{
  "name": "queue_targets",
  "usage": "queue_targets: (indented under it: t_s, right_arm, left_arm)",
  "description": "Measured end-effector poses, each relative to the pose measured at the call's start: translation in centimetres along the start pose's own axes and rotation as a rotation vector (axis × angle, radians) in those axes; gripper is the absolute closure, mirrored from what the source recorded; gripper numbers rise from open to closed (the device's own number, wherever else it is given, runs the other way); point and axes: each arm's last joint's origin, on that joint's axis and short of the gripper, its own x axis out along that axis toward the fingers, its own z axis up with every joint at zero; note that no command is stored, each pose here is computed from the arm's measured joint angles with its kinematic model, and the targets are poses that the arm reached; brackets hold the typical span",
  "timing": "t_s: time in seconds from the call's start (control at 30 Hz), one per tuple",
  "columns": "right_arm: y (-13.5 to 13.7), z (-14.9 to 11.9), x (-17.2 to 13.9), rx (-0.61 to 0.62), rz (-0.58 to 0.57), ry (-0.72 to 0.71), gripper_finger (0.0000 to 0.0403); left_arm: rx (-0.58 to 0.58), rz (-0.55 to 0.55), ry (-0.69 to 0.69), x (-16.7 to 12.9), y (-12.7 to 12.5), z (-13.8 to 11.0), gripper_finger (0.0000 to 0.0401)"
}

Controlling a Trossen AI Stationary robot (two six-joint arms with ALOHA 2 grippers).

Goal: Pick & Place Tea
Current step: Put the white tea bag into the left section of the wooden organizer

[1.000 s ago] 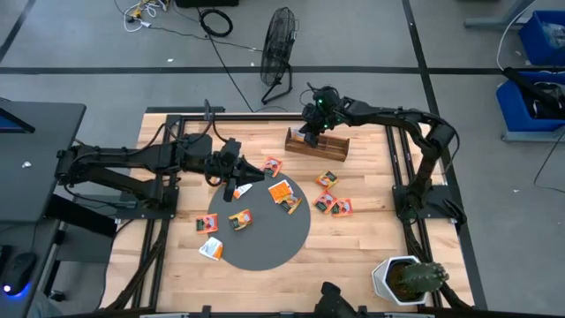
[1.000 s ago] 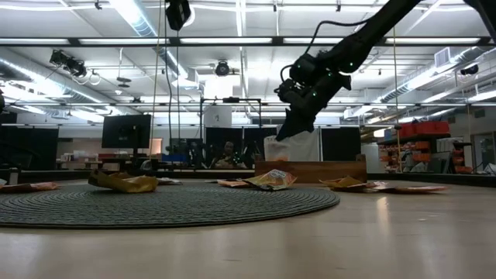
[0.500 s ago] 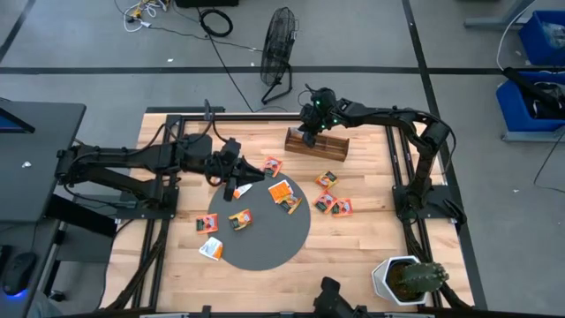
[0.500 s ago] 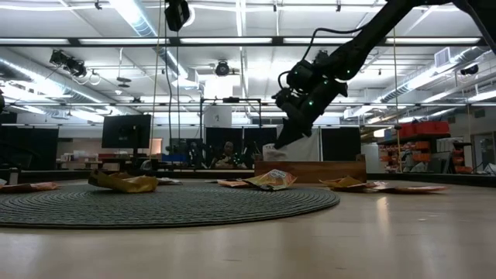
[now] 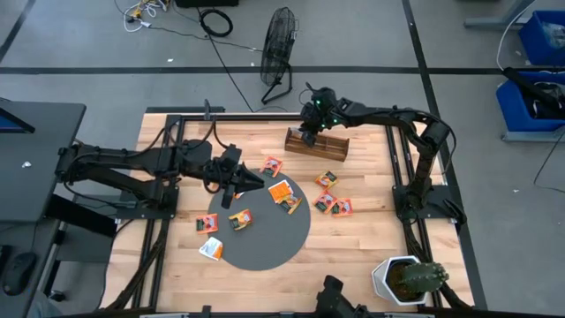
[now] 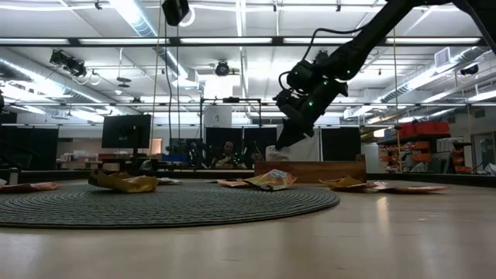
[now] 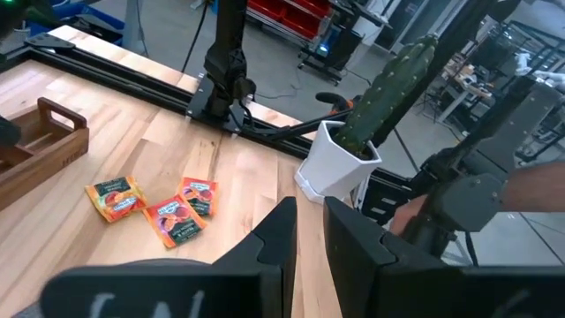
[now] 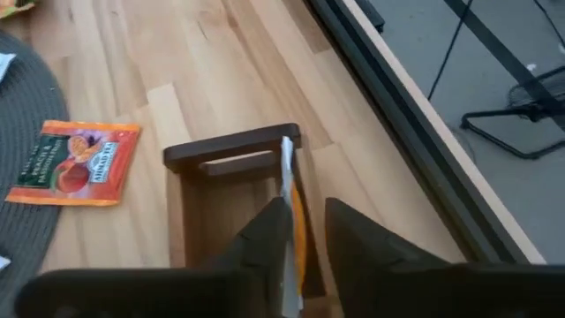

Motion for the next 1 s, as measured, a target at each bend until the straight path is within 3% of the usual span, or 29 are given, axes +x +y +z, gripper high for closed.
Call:
queue_targets:
  t_s: [0.2,0.5,0.63,0.8,0.87,1.0]
  right_arm:
    - [-0.5,0.1,-0.2,0.002,-0.127,0.010,0.0267]
    - [-0.1,1.0,-1.6,-0.009,-0.087,-0.041,0.0256]
    - [0.6,2.4,-4.5,0.027,-0.081,-0.130,0.0257]
    - [3.5,4.1,-9.0,0.067,0.034,-0.231,0.0265]
    - [5.1,4.5,-10.5,0.056,0.075,-0.250,0.0268]
    - [8.2,4.4,-13.0,0.023,0.137,-0.238,0.0268]
  left_arm:
    - [0.004,0.006,0.000,0.0,-0.4,-0.2,0.0339]
    - [-0.020,0.035,0.052,0.0,-0.2,-0.7,0.0339]
    - [-0.054,0.184,0.243,-0.4,0.9,-2.7,0.0339]
    - [-0.188,0.513,0.504,-2.2,2.8,-5.5,0.0336]
    - [-0.235,0.559,0.601,-2.8,3.2,-6.6,0.0324]
    - [-0.350,0.550,0.696,-3.6,2.9,-8.4,0.0276]
